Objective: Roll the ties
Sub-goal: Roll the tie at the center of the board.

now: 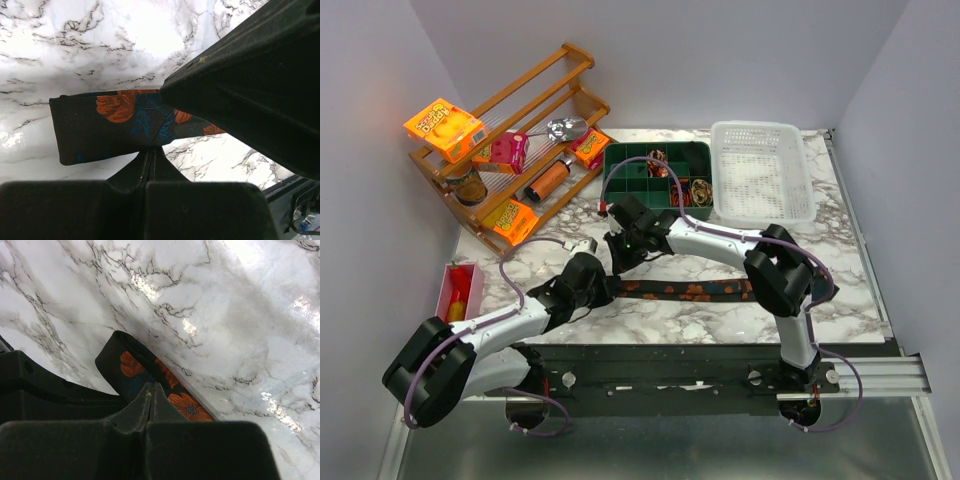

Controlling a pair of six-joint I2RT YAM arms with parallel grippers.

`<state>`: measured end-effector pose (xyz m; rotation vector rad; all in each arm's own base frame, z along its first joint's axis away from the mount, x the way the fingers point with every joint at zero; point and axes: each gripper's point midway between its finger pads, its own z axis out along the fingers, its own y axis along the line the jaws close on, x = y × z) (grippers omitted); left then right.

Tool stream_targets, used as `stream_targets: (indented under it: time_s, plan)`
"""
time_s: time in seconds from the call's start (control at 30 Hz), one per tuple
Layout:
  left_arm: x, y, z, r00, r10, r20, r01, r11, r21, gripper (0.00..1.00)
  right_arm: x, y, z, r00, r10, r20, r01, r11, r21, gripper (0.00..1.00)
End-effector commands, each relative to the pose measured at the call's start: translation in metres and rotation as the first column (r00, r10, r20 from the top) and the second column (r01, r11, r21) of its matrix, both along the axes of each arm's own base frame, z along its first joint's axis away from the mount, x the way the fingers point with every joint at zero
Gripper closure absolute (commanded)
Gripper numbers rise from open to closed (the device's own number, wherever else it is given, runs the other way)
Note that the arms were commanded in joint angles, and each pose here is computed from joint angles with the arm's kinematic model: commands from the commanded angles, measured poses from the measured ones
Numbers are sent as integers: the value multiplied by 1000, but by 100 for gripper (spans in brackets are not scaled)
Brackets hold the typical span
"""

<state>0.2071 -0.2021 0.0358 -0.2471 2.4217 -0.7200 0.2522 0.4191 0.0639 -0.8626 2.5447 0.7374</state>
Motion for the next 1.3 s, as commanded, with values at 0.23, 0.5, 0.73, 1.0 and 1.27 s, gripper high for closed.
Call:
stream_targets:
  time_s: [0.23,0.5,0.73,1.0,1.27]
  plan:
    - [11,-3,8,999,26,33,-26,1000,-3,100,-17,-9,-31,997,38,-68,-42,998,-55,98]
    - [9,0,9,999,32,33,-32,999,5,100,-22,-15,-47,996,34,-88,-41,996,-77,98]
    - [-9,-2,17,999,-43,7,43,999,-15,94,-18,-20,-50,998,14,-64,-20,995,-93,98]
    - [-7,21,63,993,57,108,-53,998,-42,39,-21,-24,-59,997,12,-71,-20,994,-107,98]
    - [5,32,38,993,115,36,-117,993,31,30,-24,-30,-62,997,14,-72,-23,993,-119,98]
